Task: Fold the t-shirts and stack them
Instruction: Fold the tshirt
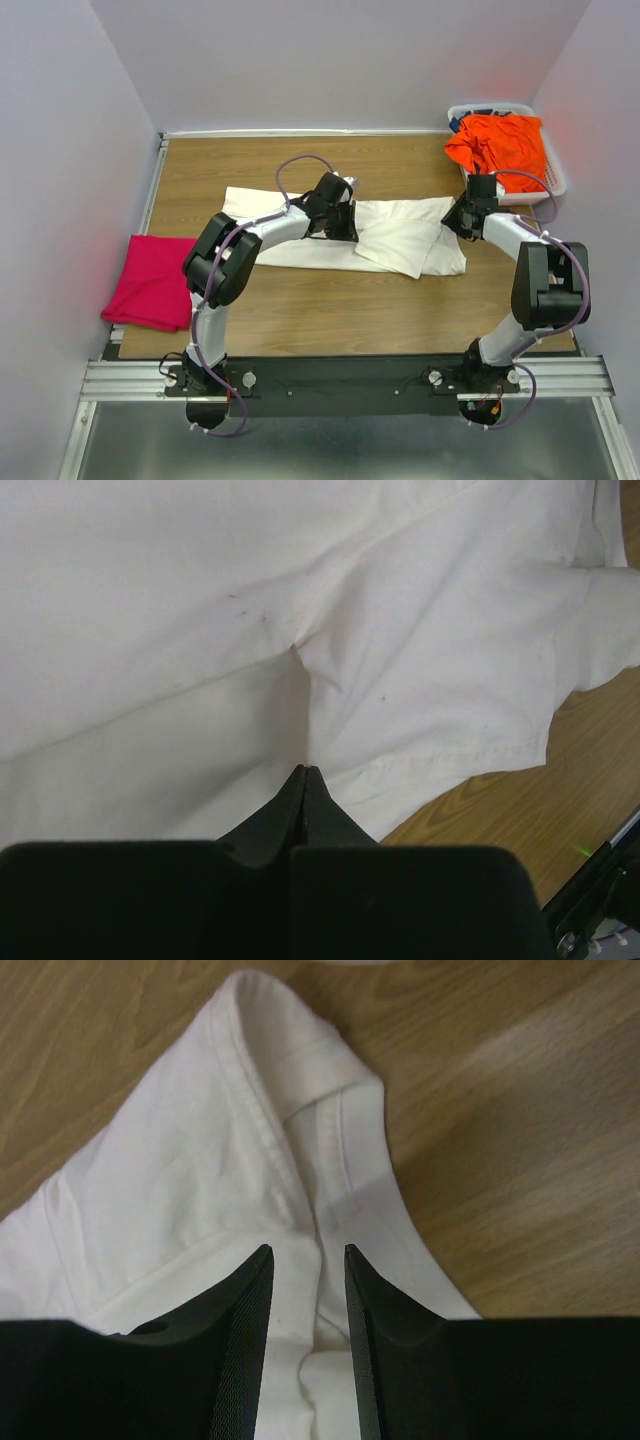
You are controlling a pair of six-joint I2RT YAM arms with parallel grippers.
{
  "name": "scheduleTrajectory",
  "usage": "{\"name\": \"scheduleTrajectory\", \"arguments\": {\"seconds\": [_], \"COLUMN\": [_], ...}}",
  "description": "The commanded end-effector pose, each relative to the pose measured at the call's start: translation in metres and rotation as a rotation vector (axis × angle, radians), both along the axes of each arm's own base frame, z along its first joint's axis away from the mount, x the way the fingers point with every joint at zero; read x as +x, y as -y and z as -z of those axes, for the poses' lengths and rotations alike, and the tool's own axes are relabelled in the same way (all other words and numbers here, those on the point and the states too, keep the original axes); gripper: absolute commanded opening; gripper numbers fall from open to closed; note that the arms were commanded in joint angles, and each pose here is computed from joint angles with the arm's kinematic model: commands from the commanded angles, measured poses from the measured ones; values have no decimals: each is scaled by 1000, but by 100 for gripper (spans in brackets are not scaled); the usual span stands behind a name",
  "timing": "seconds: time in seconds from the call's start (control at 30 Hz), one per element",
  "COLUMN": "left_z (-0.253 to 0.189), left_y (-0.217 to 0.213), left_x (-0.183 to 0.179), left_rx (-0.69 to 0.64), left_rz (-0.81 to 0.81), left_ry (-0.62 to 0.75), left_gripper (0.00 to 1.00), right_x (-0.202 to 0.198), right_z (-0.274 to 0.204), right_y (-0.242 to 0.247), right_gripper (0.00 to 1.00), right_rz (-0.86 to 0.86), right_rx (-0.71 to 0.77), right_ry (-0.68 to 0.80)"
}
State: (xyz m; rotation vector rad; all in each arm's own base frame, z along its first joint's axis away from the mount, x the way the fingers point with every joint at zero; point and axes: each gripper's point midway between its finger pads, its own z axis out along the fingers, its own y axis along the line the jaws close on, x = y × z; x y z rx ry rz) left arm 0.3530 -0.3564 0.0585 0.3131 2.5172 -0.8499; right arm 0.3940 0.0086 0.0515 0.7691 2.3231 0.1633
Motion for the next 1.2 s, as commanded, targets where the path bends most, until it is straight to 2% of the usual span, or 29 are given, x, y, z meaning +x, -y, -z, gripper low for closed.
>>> {"name": "scheduleTrajectory", "arguments": {"seconds": [0.0, 0.03, 0.13, 0.4, 0.53, 0.67, 0.93, 1.17], "left_z": [-4, -3, -3, -4, -4, -3, -3, -2], "left_y": [-4, -4, -3, 0, 0, 0, -1, -2], "left_x": [1, 1, 2, 4, 4, 4, 3, 4], "left_rx": [11, 11, 11, 9, 8, 10, 14, 17], "left_rz": [6, 6, 7, 12, 13, 12, 12, 9], "left_ry": [12, 12, 7, 9, 8, 7, 5, 4], "left_gripper": [0, 0, 0, 0, 0, 0, 0, 0], "right_x": [28, 35, 44, 55, 57, 61, 73, 81], "right_z": [-9, -12, -5, 0, 2, 4, -13, -35], "right_y": [3, 3, 6, 8, 8, 5, 7, 19], "right_gripper": [43, 47, 49, 47, 31, 27, 2, 0], "right_rz": [-19, -19, -21, -16, -15, -24, -15, 4], "right_rx": [15, 11, -6, -17, -15, 1, -7, -76], "right_ry": [66, 81, 77, 104, 109, 105, 149, 178]}}
